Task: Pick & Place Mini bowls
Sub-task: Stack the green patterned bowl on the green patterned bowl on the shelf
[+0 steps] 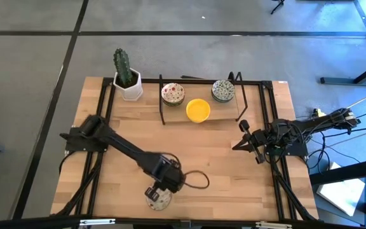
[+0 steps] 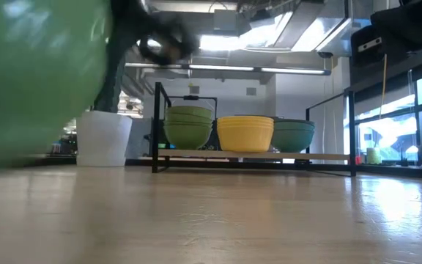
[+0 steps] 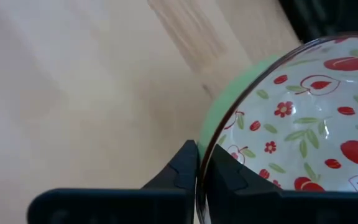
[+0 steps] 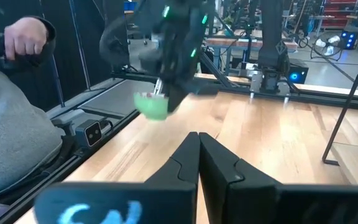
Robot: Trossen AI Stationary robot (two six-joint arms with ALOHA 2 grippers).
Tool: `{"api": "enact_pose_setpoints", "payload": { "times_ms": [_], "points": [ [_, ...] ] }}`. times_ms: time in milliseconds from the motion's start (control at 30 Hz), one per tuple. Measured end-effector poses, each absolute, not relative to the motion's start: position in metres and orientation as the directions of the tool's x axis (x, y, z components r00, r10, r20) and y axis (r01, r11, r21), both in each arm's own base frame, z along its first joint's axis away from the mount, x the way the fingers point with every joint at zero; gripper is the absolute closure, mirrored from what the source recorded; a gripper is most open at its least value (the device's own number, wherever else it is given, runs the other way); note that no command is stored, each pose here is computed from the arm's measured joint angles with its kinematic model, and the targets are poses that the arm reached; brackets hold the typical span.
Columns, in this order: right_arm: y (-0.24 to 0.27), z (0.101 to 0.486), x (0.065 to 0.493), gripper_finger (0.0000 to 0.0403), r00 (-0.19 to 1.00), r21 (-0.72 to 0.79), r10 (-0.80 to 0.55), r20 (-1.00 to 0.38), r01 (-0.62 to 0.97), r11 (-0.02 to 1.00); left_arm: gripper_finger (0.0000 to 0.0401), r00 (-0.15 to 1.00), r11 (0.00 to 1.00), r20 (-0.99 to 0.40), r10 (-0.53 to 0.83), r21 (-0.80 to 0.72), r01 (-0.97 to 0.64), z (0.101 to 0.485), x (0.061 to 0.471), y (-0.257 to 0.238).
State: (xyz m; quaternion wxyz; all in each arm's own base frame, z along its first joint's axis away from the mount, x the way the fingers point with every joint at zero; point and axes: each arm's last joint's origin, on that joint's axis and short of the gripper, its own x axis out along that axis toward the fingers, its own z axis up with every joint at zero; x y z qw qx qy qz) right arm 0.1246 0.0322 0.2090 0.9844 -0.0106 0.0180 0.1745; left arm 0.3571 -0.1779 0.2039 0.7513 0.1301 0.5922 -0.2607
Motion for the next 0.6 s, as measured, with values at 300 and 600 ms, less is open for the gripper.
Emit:
{"api": "enact_pose_setpoints", "payload": {
  "times_ms": [300,600],
  "points": [
    [0.032,0.208,0.125,0.0393,0.938,-0.001,0.343,-0.048,-0.344,0.939,0.0394,0.454,0.861,-0.859,-0.236,0.032,0.508,0.300,0.329,-0.148],
    [0.032,0.208,0.125,0.0393,0.938,-0.002,0.343,-0.051,-0.343,0.939,0.0393,0.712,0.931,-0.698,-0.081,0.202,0.304,0.373,0.287,-0.115]
  ]
}}
